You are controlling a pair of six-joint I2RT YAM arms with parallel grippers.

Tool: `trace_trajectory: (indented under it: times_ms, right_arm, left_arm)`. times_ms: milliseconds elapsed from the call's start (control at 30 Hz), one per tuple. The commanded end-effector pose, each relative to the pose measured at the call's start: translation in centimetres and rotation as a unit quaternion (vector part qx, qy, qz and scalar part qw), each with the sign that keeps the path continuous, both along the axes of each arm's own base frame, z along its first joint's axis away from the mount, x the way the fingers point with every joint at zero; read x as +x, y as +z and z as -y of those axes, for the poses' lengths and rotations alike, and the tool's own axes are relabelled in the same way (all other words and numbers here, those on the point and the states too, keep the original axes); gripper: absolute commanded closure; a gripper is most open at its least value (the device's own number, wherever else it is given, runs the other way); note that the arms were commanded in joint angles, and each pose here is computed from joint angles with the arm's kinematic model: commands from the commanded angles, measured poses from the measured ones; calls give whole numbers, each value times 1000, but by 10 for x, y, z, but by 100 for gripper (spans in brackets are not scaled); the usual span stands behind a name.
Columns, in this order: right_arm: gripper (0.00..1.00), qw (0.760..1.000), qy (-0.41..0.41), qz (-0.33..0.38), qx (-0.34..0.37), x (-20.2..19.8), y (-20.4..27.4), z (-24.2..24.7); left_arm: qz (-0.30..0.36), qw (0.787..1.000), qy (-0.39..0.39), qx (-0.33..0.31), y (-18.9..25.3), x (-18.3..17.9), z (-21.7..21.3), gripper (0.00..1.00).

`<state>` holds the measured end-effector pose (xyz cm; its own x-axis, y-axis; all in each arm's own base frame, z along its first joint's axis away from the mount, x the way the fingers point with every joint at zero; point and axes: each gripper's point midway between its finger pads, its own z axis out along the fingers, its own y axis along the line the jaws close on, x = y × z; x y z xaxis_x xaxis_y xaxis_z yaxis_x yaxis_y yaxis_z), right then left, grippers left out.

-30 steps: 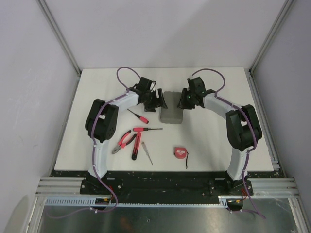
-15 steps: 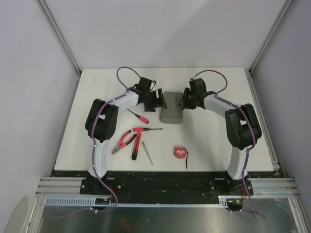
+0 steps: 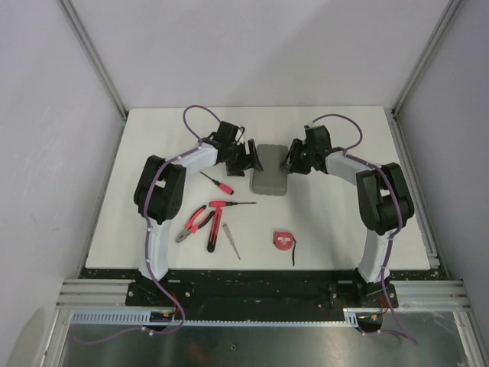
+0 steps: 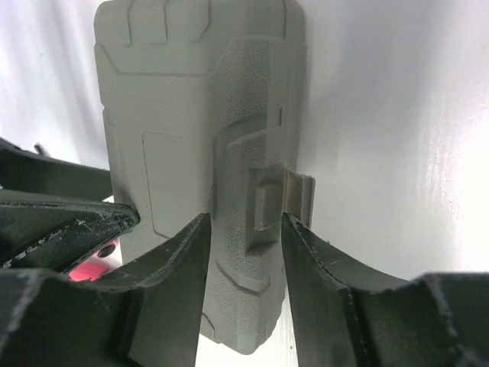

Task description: Pack the tool kit

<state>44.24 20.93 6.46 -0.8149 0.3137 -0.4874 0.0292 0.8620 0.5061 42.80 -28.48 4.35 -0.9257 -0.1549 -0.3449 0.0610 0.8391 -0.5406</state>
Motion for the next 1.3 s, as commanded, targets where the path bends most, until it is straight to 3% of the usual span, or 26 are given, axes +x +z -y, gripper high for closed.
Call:
trace_trajectory:
  times_ms: [0, 200, 500, 733, 1100, 1267]
  right_arm:
    - [50, 996, 29, 2, 84, -1, -7, -10]
    - [46, 990, 61, 1, 129, -6, -12, -20]
    - [48, 991, 41, 43, 119, 6, 18, -6]
    - [40, 980, 108, 23, 162, -10, 7, -31]
    - [41, 945, 177, 107, 251, -19, 94, -72]
    - [41, 963, 129, 111, 210, -9, 92, -52]
  left_arm:
    - [-19, 999, -11, 24, -16, -4, -9, 17]
    - [-11, 1000, -21, 17, -10, -2, -6, 15]
    - [5, 1000, -19, 21, -2, 4, -7, 14]
    - [24, 999, -32, 19, 9, 7, -8, 11]
    - [38, 995, -86, -44, 28, 5, 15, 10]
    - [47, 996, -69, -25, 29, 9, 7, 10]
